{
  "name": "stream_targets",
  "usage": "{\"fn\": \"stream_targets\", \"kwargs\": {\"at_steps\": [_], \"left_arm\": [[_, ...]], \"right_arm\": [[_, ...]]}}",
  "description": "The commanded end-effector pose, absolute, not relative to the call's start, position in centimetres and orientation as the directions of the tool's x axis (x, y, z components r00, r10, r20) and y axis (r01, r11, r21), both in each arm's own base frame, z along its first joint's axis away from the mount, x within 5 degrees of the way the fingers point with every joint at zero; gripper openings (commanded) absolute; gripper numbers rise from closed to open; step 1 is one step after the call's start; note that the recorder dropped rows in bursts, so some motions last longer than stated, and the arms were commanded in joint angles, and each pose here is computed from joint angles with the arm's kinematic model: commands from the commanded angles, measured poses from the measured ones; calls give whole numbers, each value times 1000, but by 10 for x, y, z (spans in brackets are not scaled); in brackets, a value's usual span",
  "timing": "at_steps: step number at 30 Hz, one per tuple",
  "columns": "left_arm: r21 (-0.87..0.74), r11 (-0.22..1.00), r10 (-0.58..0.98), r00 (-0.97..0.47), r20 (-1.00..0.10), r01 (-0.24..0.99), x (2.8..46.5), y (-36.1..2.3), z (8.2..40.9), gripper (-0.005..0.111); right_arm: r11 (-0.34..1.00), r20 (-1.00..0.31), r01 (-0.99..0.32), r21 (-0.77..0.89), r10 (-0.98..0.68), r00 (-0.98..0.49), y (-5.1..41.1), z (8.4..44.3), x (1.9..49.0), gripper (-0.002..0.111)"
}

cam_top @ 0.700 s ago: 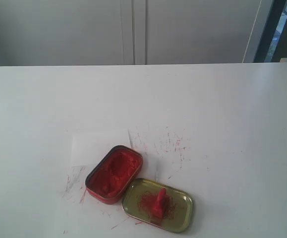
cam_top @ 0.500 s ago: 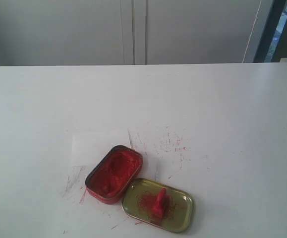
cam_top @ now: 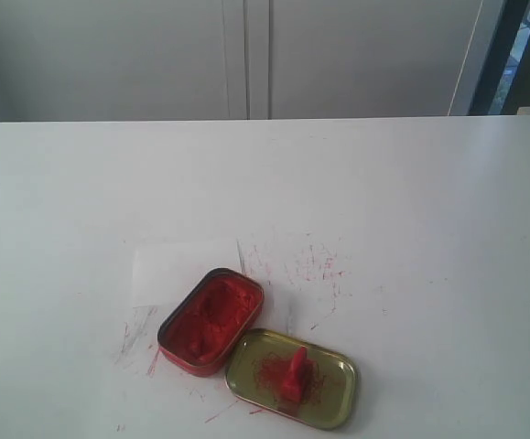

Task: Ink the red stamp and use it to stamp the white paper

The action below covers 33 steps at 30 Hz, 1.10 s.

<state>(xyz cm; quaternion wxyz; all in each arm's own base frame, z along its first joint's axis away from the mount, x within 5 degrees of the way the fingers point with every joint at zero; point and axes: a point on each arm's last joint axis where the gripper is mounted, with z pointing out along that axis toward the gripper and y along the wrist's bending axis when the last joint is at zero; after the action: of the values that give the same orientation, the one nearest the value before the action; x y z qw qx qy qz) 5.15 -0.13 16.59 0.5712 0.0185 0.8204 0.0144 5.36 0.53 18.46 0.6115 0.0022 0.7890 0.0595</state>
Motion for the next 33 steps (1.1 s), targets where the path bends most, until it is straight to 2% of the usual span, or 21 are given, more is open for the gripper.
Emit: {"fn": "stream_targets", "kwargs": {"at_steps": [1, 10, 14, 19, 23, 29, 33], "left_arm": [[42, 999, 44, -351, -935, 12, 52, -1, 167, 0], [42, 999, 44, -351, -935, 12, 52, -1, 167, 0], [42, 999, 44, -351, -935, 12, 52, -1, 167, 0], [42, 999, 44, -351, -935, 12, 52, -1, 167, 0], [42, 999, 44, -351, -935, 12, 52, -1, 167, 0], [42, 999, 44, -351, -935, 12, 52, -1, 167, 0], [42, 999, 44, -351, -935, 12, 52, -1, 167, 0]], "right_arm": [[992, -987, -70, 101, 92, -131, 5, 194, 56, 0], [991, -989, -88, 102, 110, 94, 4, 215, 56, 0], [992, -988, -89, 89, 99, 117, 4, 217, 56, 0], [997, -992, -75, -25, -15, 127, 4, 217, 56, 0], [997, -988, -74, -28, -16, 156, 4, 219, 55, 0], [997, -962, -72, -25, -5, 273, 4, 230, 53, 0], [997, -957, -71, -25, -4, 290, 4, 232, 52, 0]]}}
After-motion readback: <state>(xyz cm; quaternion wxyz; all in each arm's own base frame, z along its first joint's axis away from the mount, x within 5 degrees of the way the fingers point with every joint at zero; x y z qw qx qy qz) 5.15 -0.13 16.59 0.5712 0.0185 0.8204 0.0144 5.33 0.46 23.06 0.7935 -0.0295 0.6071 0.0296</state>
